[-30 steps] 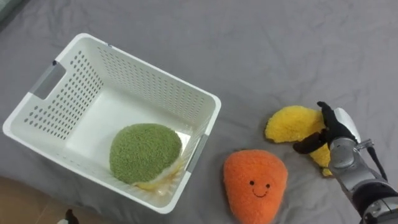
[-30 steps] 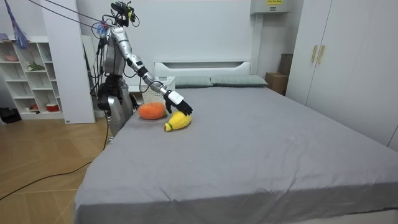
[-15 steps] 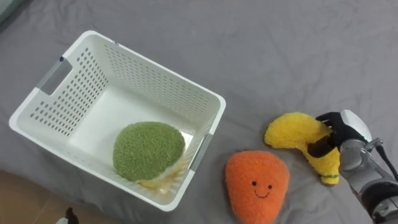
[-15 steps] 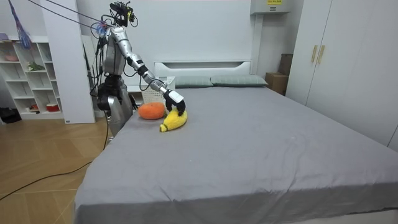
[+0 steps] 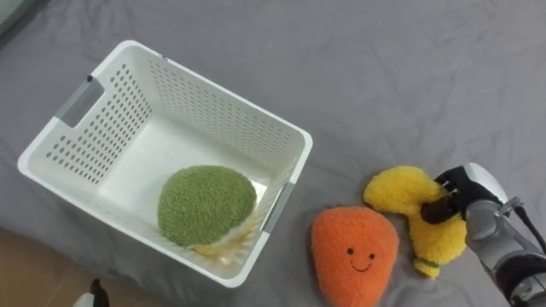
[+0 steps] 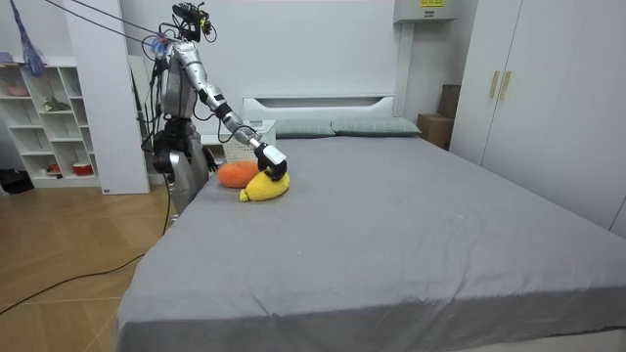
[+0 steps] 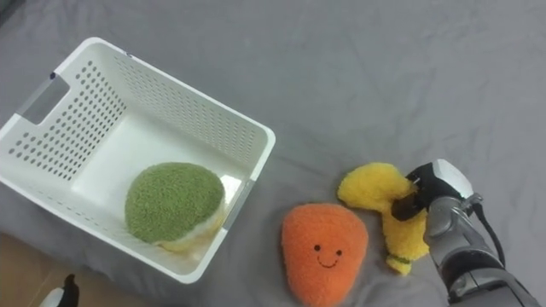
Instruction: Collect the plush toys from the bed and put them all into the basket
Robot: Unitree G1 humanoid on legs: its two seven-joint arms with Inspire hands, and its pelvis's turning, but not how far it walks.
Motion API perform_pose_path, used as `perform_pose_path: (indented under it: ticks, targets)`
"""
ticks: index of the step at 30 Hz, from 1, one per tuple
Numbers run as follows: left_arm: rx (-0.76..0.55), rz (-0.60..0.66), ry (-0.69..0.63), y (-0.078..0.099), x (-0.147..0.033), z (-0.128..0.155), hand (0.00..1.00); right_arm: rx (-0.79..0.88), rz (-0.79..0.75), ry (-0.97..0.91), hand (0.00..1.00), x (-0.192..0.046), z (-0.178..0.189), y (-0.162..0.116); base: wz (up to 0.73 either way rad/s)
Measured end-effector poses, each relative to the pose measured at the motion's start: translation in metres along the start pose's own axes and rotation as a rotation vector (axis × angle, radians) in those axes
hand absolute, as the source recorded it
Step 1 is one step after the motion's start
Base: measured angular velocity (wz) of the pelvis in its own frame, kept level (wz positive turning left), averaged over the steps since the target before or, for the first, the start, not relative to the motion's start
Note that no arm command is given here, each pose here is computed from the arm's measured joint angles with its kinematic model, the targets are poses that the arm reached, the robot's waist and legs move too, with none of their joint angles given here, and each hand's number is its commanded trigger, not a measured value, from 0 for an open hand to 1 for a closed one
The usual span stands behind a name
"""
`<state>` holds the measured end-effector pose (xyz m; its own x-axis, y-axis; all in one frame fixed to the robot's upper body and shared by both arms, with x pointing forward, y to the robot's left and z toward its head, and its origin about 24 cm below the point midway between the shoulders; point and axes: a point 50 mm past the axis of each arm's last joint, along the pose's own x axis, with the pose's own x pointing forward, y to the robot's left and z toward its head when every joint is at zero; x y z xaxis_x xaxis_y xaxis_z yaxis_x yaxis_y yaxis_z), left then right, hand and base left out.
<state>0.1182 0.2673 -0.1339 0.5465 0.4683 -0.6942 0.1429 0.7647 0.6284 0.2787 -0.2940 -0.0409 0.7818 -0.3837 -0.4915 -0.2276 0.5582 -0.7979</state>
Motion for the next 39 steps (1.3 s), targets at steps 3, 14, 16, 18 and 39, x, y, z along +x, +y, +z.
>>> perform_pose_path:
  ticks: [3, 14, 16, 18, 39]
  targets:
    - [-0.014, 0.003, -0.013, 0.001, 0.000, 0.001, 0.00, 0.006, 0.016, -0.001, 1.00, -0.001, -0.002, 0.003, 0.00]
    - [-0.017, -0.004, 0.005, -0.004, -0.009, -0.016, 0.00, -0.002, -0.012, -0.177, 1.00, -0.006, 0.024, 0.000, -0.08]
    - [-0.040, 0.005, 0.021, -0.003, -0.009, -0.019, 0.00, 0.013, -0.014, -0.210, 1.00, -0.008, 0.029, 0.000, -0.02]
    - [-0.076, 0.026, 0.042, 0.001, -0.009, -0.022, 0.00, 0.032, -0.034, -0.257, 1.00, -0.012, 0.036, -0.004, 0.00]
    - [-0.182, 0.043, 0.096, -0.018, -0.022, -0.032, 0.00, 0.047, -0.150, -0.620, 1.00, -0.055, 0.094, -0.033, -0.03]
